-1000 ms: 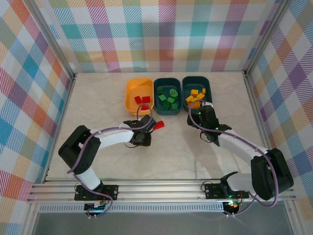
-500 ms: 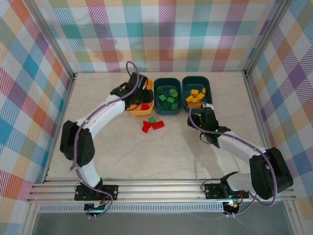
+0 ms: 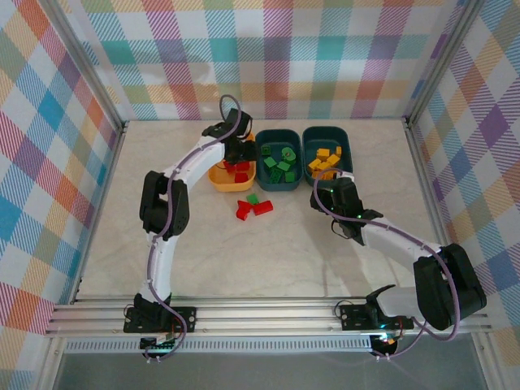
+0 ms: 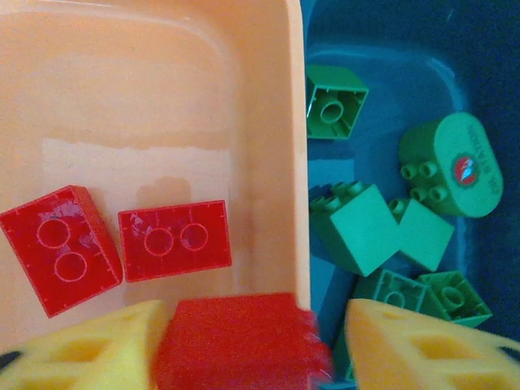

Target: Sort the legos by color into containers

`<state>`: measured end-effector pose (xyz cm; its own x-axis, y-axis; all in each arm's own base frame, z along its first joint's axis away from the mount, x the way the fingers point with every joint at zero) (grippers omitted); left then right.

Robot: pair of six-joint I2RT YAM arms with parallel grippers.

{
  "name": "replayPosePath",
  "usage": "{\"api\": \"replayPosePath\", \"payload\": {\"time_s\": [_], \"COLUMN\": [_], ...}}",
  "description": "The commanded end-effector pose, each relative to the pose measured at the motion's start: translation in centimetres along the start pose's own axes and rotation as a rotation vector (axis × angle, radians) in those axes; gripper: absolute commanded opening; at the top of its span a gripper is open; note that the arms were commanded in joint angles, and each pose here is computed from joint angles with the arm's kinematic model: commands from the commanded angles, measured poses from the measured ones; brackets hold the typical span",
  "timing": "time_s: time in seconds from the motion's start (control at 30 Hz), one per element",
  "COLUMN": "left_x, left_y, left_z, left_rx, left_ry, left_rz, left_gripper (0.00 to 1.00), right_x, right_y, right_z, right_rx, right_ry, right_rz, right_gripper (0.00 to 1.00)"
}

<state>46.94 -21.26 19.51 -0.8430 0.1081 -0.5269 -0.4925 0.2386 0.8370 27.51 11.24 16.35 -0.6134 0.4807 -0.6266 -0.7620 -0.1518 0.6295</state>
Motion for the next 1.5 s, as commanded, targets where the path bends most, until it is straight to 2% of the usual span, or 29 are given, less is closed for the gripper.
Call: {"api": "replayPosePath", "payload": {"time_s": [0.0,0.1,0.2,0.3,0.47,0.63,0.87,1.07,1.3,1.47], "left_x": [-0.7,-0.4,0.7,4.0,11.8,15.5,16.2,16.6,17.2,17.1], "left_y": [1.6,2.8,4.8,5.8,4.6,3.0,1.0,-0.4,1.8,4.0], "left_z": [0.3,0.4,0.0,-1.3,-2.6,-2.0,-1.6,-1.5,-1.8,-2.6], "left_rx": [-0.005,-0.006,0.015,0.029,-0.026,0.005,-0.033,-0.043,-0.043,-0.033], "left_ry": [0.010,0.014,0.006,-0.053,-0.189,-0.226,-0.277,-0.280,-0.294,-0.311], "left_rz": [-0.006,-0.022,-0.052,-0.033,0.082,0.132,0.185,0.211,0.201,0.167], "left_gripper": [0.70,0.80,0.82,0.80,0.74,0.70,0.66,0.49,0.36,0.36], "right_x": [-0.2,-0.3,-0.3,-0.3,-0.1,0.0,0.0,-0.1,-0.1,0.1], "right_y": [0.4,0.4,0.5,0.5,0.4,0.2,0.2,0.3,0.2,0.1], "right_z": [0.3,0.4,0.4,0.4,0.4,0.5,0.5,0.6,0.6,0.7], "right_rx": [-0.020,-0.021,-0.022,-0.027,-0.026,-0.032,-0.030,-0.032,-0.035,-0.035], "right_ry": [-0.005,-0.005,-0.006,-0.009,-0.010,-0.013,-0.007,-0.008,-0.009,-0.010], "right_rz": [-0.015,-0.018,-0.018,-0.017,-0.014,-0.001,-0.003,-0.006,-0.003,0.002], "right_gripper": [0.69,0.69,0.69,0.69,0.69,0.69,0.69,0.69,0.69,0.69]}}
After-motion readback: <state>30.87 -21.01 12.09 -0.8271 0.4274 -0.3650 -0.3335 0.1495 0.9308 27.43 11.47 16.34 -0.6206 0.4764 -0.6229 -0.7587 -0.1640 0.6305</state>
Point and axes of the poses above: each hand's point on the last joint's axis, 136 mm out from that joint toward the fingers, its own y axis back along the fingers, its own z axis along the line the jaws close on, x = y × z, the point moved 9 cm from there along y, back along the fingers, and after that the axes turned 15 degrees about -y, right-handed, at the moved point
